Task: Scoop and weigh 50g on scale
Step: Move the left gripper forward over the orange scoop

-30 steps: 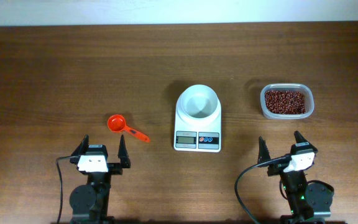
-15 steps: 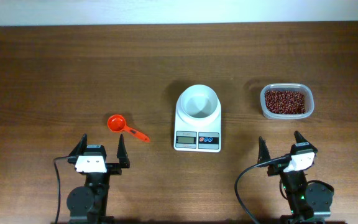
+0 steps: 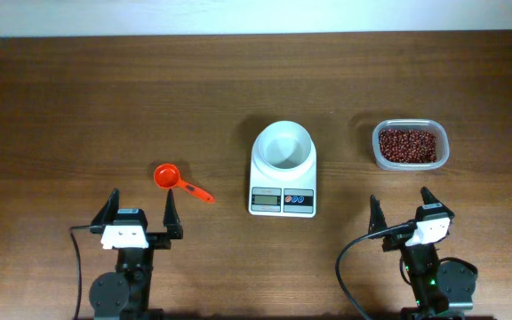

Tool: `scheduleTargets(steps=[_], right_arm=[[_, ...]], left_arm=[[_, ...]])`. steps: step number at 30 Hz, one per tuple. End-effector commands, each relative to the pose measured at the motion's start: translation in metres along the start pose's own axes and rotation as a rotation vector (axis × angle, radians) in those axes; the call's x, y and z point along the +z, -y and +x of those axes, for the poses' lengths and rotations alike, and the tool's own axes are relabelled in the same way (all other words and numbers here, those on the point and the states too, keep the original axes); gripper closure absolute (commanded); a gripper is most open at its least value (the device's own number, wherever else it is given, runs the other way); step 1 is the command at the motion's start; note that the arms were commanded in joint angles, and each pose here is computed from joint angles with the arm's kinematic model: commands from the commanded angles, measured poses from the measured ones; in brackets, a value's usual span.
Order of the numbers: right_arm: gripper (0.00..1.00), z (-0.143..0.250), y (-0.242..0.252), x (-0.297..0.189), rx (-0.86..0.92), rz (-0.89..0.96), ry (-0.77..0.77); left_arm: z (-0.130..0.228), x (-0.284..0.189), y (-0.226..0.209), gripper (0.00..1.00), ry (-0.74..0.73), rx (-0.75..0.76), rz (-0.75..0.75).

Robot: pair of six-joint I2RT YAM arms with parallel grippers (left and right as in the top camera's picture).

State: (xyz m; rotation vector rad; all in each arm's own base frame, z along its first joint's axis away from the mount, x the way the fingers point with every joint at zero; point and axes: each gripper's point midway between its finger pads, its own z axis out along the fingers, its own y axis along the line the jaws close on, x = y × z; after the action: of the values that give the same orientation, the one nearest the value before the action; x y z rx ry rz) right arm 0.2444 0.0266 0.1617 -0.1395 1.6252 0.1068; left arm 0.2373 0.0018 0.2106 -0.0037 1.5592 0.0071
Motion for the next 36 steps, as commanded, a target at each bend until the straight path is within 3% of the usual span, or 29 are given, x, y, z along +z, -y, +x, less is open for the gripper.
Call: scheduleTargets(steps=[1, 12, 28, 36], right_arm=[[0.01, 0.003, 0.000, 0.000, 0.004, 0.004, -0.008], [0.01, 0.003, 0.000, 0.000, 0.004, 0.004, -0.008], [0.01, 0.003, 0.000, 0.000, 0.004, 0.004, -0.008], [0.01, 0.004, 0.000, 0.000, 0.004, 0.004, -0.009]], left_arm=[[-0.018, -0.003, 0.001, 0.01, 0.030, -0.010, 0.007], [-0.051, 0.016, 0.004, 0.01, -0.060, -0.011, 0.028], [-0.059, 0.041, 0.005, 0.01, -0.263, -0.017, 0.036], [-0.043, 0.054, 0.008, 0.01, -0.330, -0.022, 0.053]])
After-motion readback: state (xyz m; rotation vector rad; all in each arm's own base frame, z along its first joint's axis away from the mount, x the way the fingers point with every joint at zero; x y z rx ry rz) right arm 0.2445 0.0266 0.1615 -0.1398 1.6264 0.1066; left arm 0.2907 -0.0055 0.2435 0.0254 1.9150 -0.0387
